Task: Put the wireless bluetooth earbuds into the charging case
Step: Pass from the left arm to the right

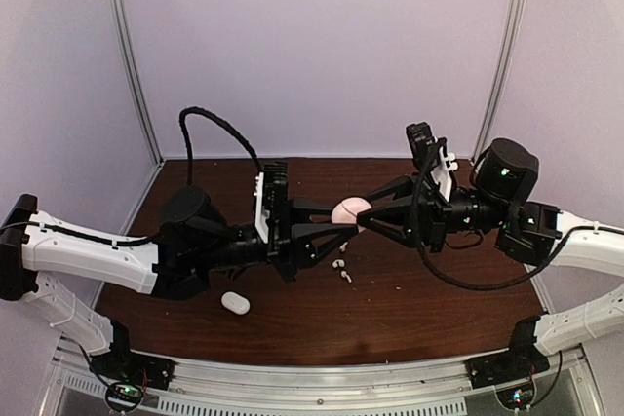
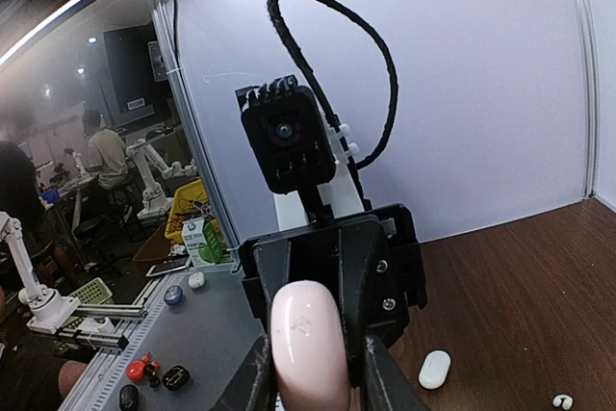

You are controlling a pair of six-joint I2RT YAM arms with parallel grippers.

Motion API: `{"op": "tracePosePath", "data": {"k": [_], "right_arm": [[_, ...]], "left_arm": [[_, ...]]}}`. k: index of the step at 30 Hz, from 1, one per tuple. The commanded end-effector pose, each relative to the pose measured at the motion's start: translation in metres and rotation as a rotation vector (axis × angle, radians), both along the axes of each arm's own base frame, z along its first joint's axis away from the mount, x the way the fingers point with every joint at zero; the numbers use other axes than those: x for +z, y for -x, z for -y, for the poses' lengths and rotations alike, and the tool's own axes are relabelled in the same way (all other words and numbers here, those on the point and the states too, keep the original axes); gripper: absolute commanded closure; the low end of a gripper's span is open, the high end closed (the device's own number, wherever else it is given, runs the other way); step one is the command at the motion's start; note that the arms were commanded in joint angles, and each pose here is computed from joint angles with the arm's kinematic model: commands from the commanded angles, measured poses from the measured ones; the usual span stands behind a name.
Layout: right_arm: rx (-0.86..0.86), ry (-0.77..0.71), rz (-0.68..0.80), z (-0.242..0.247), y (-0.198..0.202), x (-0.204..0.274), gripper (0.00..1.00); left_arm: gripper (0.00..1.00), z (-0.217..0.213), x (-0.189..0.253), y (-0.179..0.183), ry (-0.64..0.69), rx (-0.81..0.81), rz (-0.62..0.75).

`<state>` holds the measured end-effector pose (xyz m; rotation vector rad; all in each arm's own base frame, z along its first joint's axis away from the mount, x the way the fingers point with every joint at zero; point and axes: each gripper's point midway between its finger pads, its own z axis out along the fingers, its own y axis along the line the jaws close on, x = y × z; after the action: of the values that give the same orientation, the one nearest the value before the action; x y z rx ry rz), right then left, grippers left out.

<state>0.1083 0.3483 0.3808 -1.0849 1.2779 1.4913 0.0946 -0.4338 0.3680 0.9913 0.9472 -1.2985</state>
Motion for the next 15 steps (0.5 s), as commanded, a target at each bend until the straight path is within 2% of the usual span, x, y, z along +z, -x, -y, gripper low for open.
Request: {"op": "tracePosePath", "data": {"k": [1,6,10,13,15], "right_arm": [[0.007,0.005,0.008,-0.002,0.002,0.003,0.74],[-0.008,0.038,0.028,-0.001,0.001,0.000,0.81],[-0.004,0.055,0.033,-0.001,0.002,-0.003,0.82],[-0.010,0.060,0.038,-0.001,0.001,-0.003,0.83],[-0.016,0.064,0.043,0.000,0.000,-0.003,0.83]], "left_arm": [[0.94,-0.005,0.007,0.000,0.021,0.020,0.013],[0.84,-0.006,0.003,-0.009,-0.004,0.066,-0.022],[0.80,-0.005,0.001,-0.010,-0.024,0.069,-0.031],[0.65,-0.004,-0.001,-0.012,-0.042,0.078,-0.044],[0.62,-0.004,-0.002,-0.013,-0.052,0.082,-0.047]]}}
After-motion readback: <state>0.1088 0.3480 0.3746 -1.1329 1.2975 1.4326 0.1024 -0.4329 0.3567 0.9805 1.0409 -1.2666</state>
